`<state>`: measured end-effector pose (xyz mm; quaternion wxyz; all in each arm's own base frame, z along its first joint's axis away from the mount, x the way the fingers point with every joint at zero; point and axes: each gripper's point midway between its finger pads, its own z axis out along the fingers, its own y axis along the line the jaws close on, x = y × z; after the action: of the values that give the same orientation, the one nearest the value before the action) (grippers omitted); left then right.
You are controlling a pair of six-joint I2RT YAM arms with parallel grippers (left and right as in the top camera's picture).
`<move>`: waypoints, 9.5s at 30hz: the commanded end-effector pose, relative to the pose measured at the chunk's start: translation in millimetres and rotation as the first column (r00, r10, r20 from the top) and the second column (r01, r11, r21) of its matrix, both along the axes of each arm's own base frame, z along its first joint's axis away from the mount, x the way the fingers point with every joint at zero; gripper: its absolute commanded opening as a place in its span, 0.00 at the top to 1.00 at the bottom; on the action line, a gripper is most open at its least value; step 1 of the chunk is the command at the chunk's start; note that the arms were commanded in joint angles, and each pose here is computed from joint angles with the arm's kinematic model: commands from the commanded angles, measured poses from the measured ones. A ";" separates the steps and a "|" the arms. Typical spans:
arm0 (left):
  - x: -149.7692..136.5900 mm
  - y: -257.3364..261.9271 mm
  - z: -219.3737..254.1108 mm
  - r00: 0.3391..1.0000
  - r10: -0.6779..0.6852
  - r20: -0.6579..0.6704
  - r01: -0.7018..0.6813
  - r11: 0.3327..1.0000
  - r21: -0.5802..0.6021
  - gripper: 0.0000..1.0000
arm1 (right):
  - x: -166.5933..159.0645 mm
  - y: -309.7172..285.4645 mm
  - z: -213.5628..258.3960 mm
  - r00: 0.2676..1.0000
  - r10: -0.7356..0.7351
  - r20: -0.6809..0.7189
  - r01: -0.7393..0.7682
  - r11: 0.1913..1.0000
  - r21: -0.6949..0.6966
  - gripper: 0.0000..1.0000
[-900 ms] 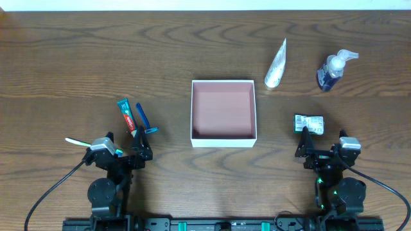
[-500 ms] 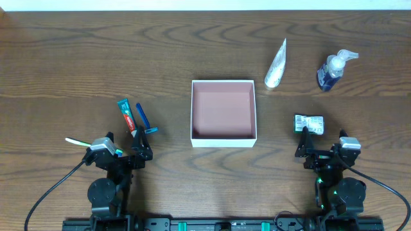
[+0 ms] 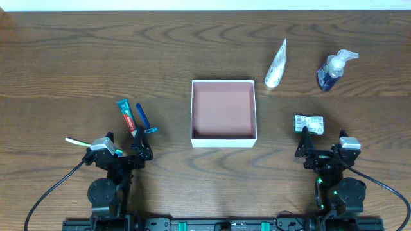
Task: Pack container
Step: 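Raise the right gripper and move it toward the white Pantene tube, then grasp the white Pantene tube with the right gripper, then lift the tube and carry it over the white box, then lower the tube upright into the box's back-left corner and release, then move the right gripper back toward the blue soap pump bottle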
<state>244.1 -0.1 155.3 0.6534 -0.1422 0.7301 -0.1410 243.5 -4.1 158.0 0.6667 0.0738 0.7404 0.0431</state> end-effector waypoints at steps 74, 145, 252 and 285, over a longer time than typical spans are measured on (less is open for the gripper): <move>0.3 1.7 -16.2 0.999 0.004 -0.038 -0.003 1.000 0.022 0.02 | 232.8 103.3 84.9 0.793 0.453 -0.407 -0.395 0.891 0.224 0.01; 0.3 1.7 -16.2 0.999 0.004 -0.038 -0.003 1.000 0.022 0.02 | 180.2 82.7 141.6 0.911 0.074 -0.406 -0.076 0.997 0.013 0.99; 0.3 1.7 -16.2 0.999 0.004 -0.038 -0.003 1.000 0.022 0.02 | 165.2 300.4 30.0 0.868 0.200 -0.454 -0.156 0.979 0.133 0.45; 0.3 1.7 -16.2 0.999 0.004 -0.038 -0.003 1.000 0.022 0.02 | 138.1 65.5 164.4 0.908 -0.017 -0.418 0.028 0.999 0.021 0.01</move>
<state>244.1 -0.1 155.2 0.6544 -0.1369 0.7311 -0.1362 379.2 80.6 331.9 0.5126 0.1131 0.8502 0.0404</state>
